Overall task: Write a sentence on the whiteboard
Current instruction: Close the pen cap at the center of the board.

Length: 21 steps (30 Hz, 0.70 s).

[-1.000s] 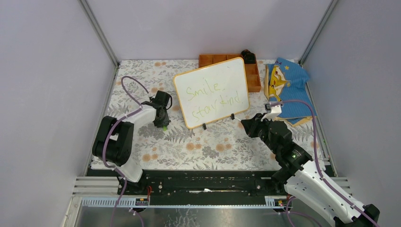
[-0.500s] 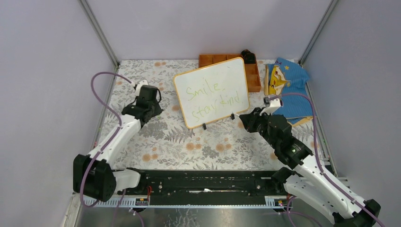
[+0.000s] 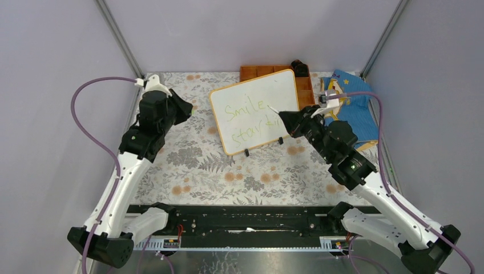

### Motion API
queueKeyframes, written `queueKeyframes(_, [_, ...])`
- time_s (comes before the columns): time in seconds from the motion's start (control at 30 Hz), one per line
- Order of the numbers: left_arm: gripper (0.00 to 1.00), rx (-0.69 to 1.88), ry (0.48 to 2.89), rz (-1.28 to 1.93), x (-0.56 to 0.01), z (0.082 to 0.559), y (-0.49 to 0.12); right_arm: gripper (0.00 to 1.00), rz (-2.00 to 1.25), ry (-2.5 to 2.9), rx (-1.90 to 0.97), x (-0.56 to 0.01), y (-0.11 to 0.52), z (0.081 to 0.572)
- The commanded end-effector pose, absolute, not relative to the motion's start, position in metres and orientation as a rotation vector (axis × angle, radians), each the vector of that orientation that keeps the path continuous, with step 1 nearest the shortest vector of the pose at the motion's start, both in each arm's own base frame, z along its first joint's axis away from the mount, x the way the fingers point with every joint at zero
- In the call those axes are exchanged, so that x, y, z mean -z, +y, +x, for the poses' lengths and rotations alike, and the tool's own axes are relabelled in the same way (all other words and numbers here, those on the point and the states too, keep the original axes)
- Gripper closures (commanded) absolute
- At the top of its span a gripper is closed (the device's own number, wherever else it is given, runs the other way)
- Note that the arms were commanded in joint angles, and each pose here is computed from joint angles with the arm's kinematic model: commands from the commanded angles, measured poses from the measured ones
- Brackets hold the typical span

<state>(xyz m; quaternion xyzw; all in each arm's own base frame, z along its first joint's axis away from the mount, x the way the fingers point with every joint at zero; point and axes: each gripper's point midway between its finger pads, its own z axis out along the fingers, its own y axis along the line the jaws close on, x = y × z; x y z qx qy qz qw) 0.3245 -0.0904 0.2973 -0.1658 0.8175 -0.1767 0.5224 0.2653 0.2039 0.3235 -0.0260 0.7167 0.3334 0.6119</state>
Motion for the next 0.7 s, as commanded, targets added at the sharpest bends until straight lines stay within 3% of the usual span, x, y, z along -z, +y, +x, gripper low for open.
queueKeyframes(0.0, [1.0, 0.613, 1.815, -0.287, -0.359, 0.326, -0.117, 1.0, -0.124, 1.361, -0.842, -0.426, 0.226, 0.263])
queueKeyframes(0.3, [1.0, 0.921, 1.631, -0.177, -0.424, 0.319, -0.156, 1.0, -0.222, 1.113, -0.746, -0.495, 0.256, 0.227])
queueKeyframes(0.67, [1.0, 1.24, 1.437, -0.175, -0.463, 0.294, -0.178, 1.0, -0.294, 0.971, -0.551, -0.458, 0.276, 0.175])
